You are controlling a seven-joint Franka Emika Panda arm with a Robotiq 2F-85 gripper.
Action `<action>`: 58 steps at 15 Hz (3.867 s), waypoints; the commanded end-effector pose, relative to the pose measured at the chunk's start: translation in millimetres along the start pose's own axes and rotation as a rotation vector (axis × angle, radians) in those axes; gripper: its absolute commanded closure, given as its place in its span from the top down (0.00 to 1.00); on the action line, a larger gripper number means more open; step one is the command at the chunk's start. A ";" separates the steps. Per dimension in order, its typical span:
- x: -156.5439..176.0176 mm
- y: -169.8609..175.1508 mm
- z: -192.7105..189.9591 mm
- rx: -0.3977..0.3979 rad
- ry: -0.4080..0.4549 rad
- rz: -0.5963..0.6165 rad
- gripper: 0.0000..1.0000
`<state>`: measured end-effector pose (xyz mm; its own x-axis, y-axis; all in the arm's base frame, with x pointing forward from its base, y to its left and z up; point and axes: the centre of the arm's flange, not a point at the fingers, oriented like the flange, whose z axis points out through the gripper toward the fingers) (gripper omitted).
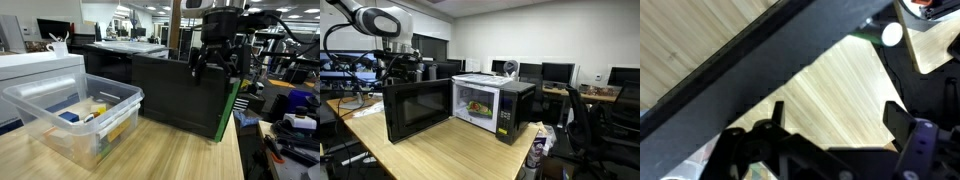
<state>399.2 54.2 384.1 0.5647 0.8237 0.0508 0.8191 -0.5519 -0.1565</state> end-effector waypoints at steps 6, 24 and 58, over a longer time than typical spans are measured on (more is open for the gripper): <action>-23.0 48.2 -8.4 -0.082 0.042 0.162 1.00; -101.3 149.2 -24.0 -0.015 0.178 0.643 1.00; -164.9 289.7 -54.4 -0.079 0.424 1.182 1.00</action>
<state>542.9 -247.6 390.6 0.9402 -0.2412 0.2405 -0.1785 -0.9503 -0.2552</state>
